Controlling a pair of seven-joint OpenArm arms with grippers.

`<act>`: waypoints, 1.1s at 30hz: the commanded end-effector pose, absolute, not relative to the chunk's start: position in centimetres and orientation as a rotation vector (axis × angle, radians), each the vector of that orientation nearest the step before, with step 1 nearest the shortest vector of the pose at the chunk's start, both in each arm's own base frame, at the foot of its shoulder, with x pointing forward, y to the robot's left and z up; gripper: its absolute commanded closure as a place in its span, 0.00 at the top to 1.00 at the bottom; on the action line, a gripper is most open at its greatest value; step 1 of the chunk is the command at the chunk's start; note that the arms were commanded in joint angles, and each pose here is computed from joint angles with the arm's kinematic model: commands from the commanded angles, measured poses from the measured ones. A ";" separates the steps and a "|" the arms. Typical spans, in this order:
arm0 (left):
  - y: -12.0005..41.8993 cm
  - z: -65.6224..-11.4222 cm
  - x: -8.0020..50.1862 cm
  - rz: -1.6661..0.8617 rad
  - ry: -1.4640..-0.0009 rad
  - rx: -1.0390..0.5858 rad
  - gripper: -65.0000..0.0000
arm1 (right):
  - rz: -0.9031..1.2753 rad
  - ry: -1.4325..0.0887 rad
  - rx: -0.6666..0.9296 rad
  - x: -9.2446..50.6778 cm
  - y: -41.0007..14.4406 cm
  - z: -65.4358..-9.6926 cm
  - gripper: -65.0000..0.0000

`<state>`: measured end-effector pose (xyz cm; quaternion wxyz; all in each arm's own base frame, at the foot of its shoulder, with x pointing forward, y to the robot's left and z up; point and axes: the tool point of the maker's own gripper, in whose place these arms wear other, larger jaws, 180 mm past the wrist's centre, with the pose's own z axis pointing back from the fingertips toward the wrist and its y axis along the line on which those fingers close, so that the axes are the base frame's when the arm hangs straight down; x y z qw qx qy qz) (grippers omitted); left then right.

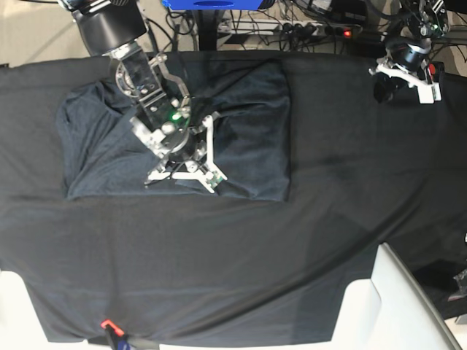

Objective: Fold the T-shirt properly
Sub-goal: 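Press and smooth the shirt body with the right gripper toward the collar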

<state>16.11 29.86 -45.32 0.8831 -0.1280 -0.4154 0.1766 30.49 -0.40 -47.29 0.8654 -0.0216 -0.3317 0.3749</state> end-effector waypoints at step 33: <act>30.5 -44.1 17.0 0.358 -0.915 -0.265 0.00 | 0.607 -0.659 -0.061 24.5 -5.2 -43.7 0.49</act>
